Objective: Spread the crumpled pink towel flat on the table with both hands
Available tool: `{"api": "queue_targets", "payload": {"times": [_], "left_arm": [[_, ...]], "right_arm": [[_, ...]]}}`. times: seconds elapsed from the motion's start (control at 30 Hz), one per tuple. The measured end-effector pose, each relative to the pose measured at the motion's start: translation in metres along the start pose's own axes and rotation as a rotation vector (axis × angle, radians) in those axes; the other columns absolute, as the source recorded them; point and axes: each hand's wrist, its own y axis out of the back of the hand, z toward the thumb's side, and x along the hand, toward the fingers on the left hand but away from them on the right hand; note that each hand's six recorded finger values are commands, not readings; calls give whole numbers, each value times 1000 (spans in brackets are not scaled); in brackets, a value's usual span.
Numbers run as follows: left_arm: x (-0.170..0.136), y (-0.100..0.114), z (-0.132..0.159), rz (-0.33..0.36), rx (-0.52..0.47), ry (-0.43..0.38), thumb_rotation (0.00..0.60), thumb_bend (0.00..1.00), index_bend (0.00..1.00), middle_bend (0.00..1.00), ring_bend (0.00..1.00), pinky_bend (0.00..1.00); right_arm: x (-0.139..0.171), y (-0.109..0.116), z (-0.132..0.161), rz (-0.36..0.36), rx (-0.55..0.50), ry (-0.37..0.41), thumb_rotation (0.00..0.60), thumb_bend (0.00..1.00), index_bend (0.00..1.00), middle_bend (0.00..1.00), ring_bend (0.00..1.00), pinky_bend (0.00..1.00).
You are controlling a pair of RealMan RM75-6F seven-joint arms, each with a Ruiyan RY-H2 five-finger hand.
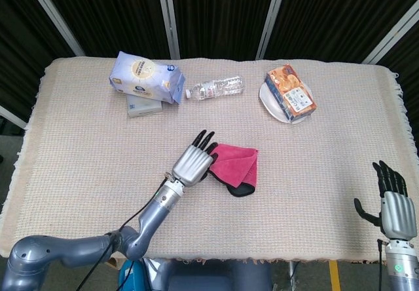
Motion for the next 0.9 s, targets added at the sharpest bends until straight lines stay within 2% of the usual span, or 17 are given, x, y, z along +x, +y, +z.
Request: {"api": "queue_targets", "payload": {"times": [0.2,0.47,0.63,0.9], "left_arm": [[4,-5,9,-3,0,-14,600,295,531,235,0,31],[8,-6,18,12,19,-37,600,423,590,243,0,31],[9,-3,15,28,29,-37,600,476,602,244,0,31],[6,1,6,35,33,-25,600,499,607,245,0,31]], "right_arm": [[0,1,1,-4,-5,3,600,331,0,0,0,0],[0,2,-1,-9,-11,0,600,331,0,0,0,0],[0,3,-2,-9,-12,-2,600,331,0,0,0,0],[1,2,-1,-7,-13,4,600,331,0,0,0,0]]}}
